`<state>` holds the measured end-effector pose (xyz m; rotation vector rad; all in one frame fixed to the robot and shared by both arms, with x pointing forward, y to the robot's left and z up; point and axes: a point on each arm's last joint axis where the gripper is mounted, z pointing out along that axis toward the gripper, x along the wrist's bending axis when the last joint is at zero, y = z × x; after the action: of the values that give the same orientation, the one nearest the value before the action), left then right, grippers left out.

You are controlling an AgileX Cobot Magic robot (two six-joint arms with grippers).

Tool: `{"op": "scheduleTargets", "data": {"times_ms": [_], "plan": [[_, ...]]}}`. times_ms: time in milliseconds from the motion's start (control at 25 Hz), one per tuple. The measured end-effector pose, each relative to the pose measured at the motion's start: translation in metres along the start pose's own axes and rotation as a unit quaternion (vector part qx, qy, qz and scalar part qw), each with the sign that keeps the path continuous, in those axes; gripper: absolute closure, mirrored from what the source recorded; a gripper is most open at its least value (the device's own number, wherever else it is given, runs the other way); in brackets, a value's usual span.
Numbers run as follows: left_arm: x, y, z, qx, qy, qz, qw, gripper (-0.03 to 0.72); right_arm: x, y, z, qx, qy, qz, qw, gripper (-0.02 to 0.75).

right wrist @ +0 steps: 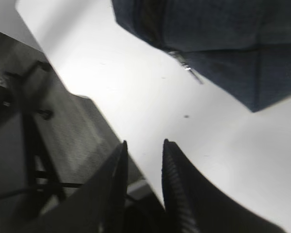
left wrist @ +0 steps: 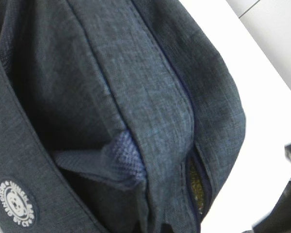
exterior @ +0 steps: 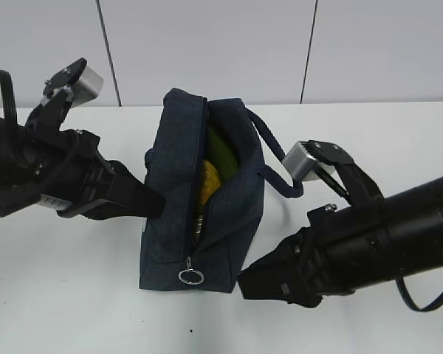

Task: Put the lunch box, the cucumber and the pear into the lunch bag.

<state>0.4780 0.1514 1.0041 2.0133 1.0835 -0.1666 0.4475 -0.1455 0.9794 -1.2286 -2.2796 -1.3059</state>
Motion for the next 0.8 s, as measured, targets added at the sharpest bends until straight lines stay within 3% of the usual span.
{"op": "scheduleTargets", "data": {"times_ms": [200,440,640,800], "plan": [[0.000,0.000,0.000,0.000,0.000,0.000,1.000,0.701,-0.015,0.022,-0.008,0.030,-0.122,-0.127,0.984,0.531],[0.000,0.000,0.000,-0.001,0.001,0.000,1.000,0.701,-0.026,0.047,-0.020,0.038,-0.226,-0.253,0.940,0.531],[0.000,0.000,0.000,-0.001,0.001,0.000,1.000,0.701,-0.033,0.053,-0.025,0.043,-0.273,-0.292,0.916,0.531],[0.000,0.000,0.000,-0.001,0.001,0.000,1.000,0.701,-0.033,0.053,-0.026,0.029,-0.279,-0.247,0.927,0.531]]}}
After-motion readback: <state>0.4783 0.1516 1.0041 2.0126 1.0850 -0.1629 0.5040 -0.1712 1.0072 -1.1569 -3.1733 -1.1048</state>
